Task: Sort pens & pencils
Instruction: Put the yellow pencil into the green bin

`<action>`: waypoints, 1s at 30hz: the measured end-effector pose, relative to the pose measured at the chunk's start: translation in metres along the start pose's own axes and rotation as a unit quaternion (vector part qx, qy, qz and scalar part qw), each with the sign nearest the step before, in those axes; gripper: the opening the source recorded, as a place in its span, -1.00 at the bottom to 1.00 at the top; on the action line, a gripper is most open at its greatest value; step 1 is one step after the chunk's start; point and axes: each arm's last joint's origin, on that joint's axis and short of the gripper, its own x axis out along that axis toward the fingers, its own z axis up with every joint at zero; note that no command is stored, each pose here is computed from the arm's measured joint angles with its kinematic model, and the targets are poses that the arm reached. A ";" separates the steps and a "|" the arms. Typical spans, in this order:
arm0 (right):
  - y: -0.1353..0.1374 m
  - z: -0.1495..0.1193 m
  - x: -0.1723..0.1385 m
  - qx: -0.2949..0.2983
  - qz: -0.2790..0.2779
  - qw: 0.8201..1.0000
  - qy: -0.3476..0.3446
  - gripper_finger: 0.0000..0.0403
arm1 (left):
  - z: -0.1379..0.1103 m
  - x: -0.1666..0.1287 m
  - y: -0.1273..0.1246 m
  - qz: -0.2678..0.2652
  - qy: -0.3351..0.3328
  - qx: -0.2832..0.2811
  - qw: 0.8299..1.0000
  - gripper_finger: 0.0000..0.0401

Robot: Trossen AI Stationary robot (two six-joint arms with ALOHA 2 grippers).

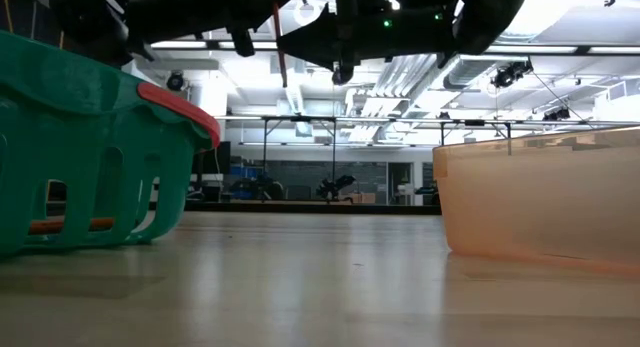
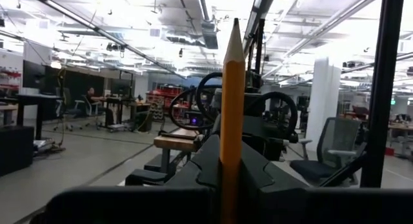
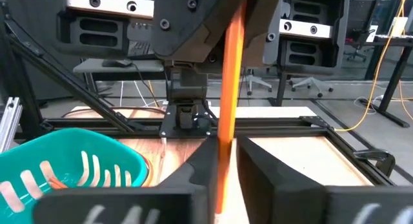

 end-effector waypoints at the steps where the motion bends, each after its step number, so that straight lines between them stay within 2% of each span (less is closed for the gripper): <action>1: 0.000 0.000 0.000 0.000 -0.001 1.000 0.002 -0.76 | 0.000 0.000 0.000 0.000 0.002 -0.001 1.000 -0.97; 10: -0.001 -0.002 0.000 0.001 -0.008 1.000 0.010 -0.27 | -0.002 0.000 0.000 -0.003 0.012 -0.003 1.000 -0.97; 15: -0.001 -0.004 0.000 0.001 -0.008 1.000 0.021 -0.08 | -0.004 0.000 0.000 -0.003 0.021 -0.005 1.000 -0.98; 24: 0.001 -0.004 -0.005 0.012 0.034 0.998 0.056 -0.02 | -0.007 0.000 0.001 0.008 0.037 -0.005 0.999 -0.98; 30: 0.001 0.000 -0.022 0.002 0.032 0.989 0.143 -0.02 | -0.008 -0.005 0.001 0.015 0.097 -0.018 0.995 -0.97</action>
